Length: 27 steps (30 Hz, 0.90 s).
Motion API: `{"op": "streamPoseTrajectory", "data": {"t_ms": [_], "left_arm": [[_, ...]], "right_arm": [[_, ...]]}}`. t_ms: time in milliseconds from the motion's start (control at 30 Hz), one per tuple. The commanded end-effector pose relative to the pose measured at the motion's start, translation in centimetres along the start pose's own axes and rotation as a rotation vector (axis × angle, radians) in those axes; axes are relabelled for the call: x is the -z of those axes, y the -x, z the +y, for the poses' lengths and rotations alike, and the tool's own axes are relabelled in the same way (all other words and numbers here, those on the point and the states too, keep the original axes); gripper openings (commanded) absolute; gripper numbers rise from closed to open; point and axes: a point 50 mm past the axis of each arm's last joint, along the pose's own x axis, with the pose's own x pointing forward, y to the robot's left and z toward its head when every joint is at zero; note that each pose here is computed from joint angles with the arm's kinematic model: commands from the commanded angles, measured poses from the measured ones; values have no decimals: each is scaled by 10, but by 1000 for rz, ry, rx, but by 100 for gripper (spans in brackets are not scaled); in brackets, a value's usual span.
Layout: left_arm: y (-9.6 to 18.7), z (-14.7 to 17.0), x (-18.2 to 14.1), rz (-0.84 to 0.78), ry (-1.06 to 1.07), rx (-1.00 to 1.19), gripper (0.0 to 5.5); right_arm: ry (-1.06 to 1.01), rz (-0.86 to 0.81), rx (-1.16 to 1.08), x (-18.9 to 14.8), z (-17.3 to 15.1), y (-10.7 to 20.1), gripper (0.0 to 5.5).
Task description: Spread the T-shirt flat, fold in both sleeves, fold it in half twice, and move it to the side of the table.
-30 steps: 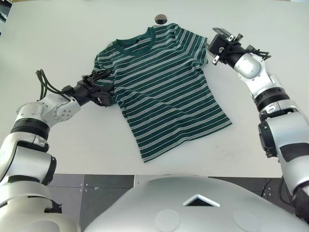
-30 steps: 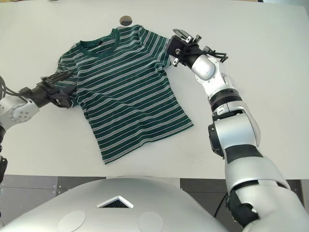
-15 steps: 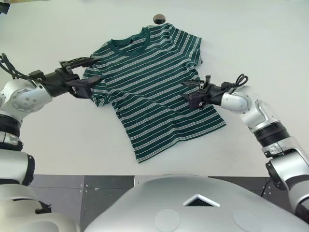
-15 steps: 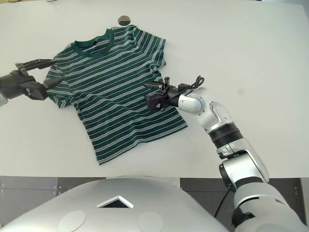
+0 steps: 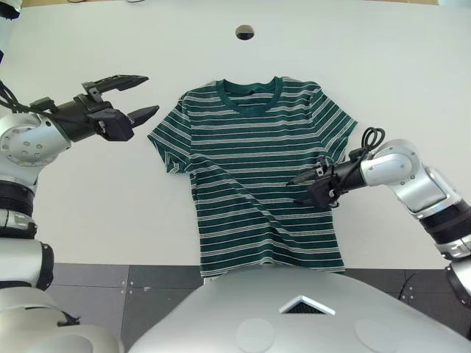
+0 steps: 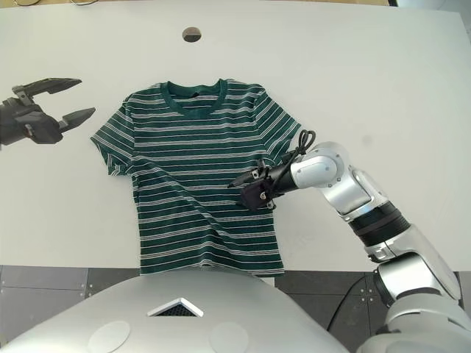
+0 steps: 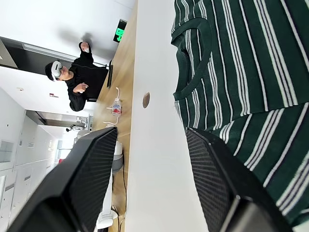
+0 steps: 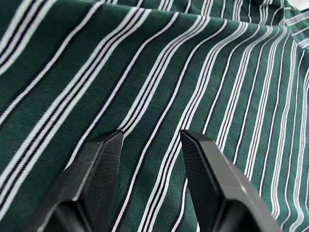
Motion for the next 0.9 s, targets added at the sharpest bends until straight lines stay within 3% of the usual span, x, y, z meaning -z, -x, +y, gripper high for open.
{"op": "streamPoseTrajectory", "data": {"t_ms": [33, 167, 267, 367, 500, 667, 733, 800, 900], "left_arm": [[0, 0, -1, -1, 11, -8, 265], [-4, -1, -3, -35, 135, -118, 265], [-9, -14, 1, -42, 573, -286, 265], [8, -50, 18, 181, 1024, -330, 265], [35, -72, 13, 319, 1442, -275, 265], [48, -82, 18, 412, 1630, -246, 265], [50, -84, 19, 442, 1677, -238, 297], [45, -87, 16, 455, 1710, -190, 327], [34, -95, 10, 456, 1777, -137, 327]], "right_arm": [[3, -64, 223, -6, -49, 33, 221], [-9, -164, 383, -12, -86, 56, 221], [-60, -187, 411, -5, -86, 59, 221], [-91, -161, 430, 4, -83, 62, 221], [-108, -128, 443, 12, -79, 61, 221], [-117, -115, 442, 16, -77, 54, 221], [-113, -110, 438, 16, -77, 52, 221], [-111, -106, 436, 16, -77, 52, 221], [-108, -90, 429, 18, -77, 50, 221]]}}
